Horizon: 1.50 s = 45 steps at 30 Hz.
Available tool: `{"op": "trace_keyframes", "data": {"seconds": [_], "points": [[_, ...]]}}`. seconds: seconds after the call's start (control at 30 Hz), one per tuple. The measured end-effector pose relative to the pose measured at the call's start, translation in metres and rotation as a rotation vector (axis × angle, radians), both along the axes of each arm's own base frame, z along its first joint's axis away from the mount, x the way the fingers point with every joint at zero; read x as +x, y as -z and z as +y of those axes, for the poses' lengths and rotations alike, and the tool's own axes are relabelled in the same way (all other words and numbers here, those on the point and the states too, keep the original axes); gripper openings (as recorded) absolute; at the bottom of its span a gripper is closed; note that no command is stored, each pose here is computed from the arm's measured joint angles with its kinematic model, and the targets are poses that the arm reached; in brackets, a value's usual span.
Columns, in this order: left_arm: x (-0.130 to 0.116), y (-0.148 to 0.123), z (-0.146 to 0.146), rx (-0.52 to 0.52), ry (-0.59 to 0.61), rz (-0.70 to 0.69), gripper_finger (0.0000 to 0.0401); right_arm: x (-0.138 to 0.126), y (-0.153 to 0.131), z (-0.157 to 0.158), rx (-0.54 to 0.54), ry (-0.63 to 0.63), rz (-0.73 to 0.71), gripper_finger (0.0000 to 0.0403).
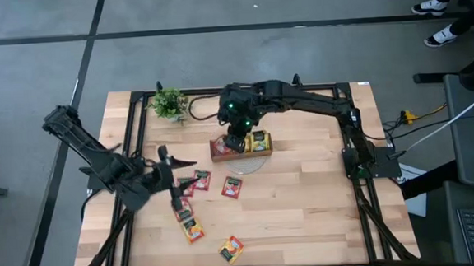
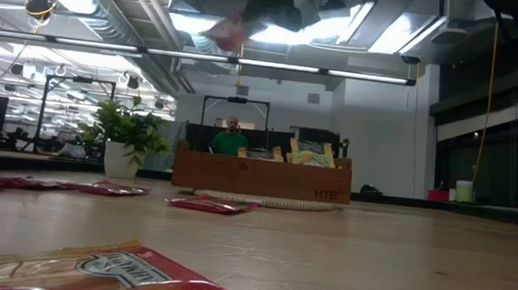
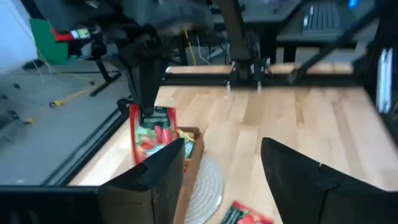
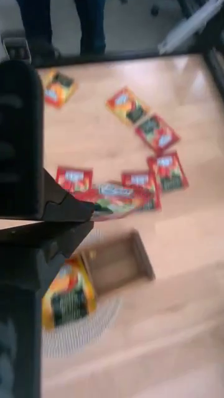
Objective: Pick & Place Tea
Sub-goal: Put the red tea bag into the left section of the wooden organizer
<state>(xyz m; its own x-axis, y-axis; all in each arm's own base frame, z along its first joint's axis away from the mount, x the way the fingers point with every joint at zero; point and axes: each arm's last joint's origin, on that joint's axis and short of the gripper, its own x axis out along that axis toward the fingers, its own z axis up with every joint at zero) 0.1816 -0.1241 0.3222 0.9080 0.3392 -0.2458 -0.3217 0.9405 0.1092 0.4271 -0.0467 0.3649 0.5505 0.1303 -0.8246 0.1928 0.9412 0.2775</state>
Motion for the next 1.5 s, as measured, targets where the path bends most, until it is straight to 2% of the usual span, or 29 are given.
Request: {"op": "trace_keyframes", "data": {"seconds": [0.3,0.73,0.97,1.13,1.5], "points": [[-0.022,-0.023,0.019,-0.126,-0.024,-0.113,0.0201,0.008,0.026,-0.024,-0.094,-0.084,0.079,0.0],[-0.028,-0.022,0.025,-0.124,-0.062,-0.109,0.0183,0.027,0.065,-0.033,-0.262,-0.218,0.167,0.0],[-0.029,-0.019,0.026,-0.163,-0.092,-0.11,0.0177,0.041,0.081,-0.039,-0.283,-0.222,0.131,0.0],[-0.029,-0.019,0.026,-0.168,-0.089,-0.111,0.0174,0.044,0.095,-0.041,-0.297,-0.234,0.186,0.0],[-0.029,-0.019,0.026,-0.168,-0.089,-0.11,0.0173,0.043,0.095,-0.042,-0.313,-0.247,0.197,0.0]]}}
